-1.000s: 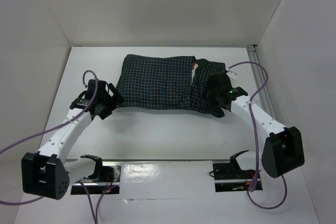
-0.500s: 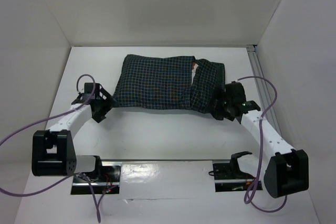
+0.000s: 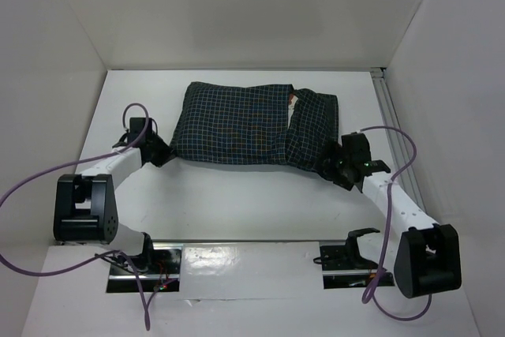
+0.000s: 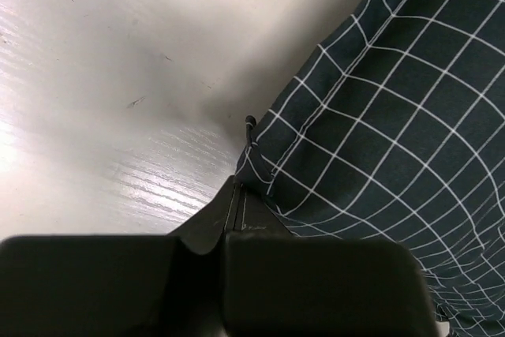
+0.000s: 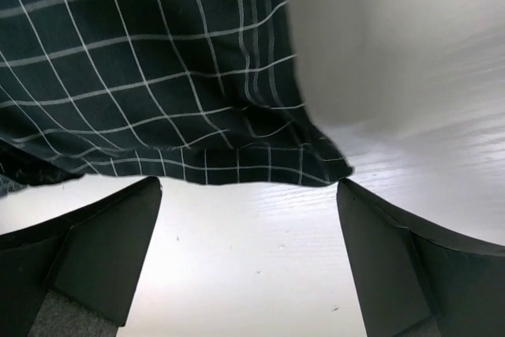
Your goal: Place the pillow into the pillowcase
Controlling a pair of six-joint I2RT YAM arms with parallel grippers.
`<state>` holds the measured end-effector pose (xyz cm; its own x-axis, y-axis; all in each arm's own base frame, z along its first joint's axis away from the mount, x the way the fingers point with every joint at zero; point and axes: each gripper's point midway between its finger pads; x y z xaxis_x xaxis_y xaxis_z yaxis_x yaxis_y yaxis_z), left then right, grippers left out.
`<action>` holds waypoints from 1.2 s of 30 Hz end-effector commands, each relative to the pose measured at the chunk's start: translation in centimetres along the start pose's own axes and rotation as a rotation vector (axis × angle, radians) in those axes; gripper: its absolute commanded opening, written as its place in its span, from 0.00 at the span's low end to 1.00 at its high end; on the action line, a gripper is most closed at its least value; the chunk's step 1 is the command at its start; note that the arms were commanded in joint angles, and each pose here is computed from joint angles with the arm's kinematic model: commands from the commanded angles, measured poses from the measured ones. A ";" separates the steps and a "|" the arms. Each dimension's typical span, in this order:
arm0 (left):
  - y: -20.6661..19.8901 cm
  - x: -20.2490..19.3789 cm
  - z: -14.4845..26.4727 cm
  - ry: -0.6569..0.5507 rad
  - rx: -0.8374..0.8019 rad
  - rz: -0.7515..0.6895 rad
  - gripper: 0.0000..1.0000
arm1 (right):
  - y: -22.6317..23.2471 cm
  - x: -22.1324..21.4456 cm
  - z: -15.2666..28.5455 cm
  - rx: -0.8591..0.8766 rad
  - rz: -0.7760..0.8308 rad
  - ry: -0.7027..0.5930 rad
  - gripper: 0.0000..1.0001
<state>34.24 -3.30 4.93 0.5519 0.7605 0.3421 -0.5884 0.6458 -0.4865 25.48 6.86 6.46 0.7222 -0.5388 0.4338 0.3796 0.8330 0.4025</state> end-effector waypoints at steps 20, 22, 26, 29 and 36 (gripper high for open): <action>-5.1 5.0 6.8 -0.146 -0.122 -0.029 0.00 | 2.6 9.8 6.3 0.048 -0.038 -0.432 0.00; -6.5 6.5 9.4 -0.220 -0.160 -0.018 0.00 | 3.1 11.9 9.9 0.041 -0.025 -0.516 0.00; -8.3 8.7 12.5 -0.318 -0.212 -0.028 0.00 | 3.8 13.1 12.4 0.039 -0.013 -0.555 0.00; -7.8 8.3 12.8 -0.288 -0.191 -0.062 0.00 | 4.0 13.0 12.4 0.047 0.003 -0.536 0.00; -2.0 4.7 6.2 -0.097 -0.025 -0.036 0.85 | 4.3 11.0 10.1 0.087 0.058 -0.445 0.00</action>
<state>35.93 -0.93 16.93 0.4481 0.7372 0.5057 -0.4906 0.6756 -0.5502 29.68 2.98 21.94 0.3686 -0.5385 0.7578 0.3027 0.8402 0.4499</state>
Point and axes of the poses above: each gripper's point midway between its finger pads, its own z axis back along the fingers, its own y axis along the line the jaws close on, x = y × z, and after that the axes turned 1 degree about z, right-handed
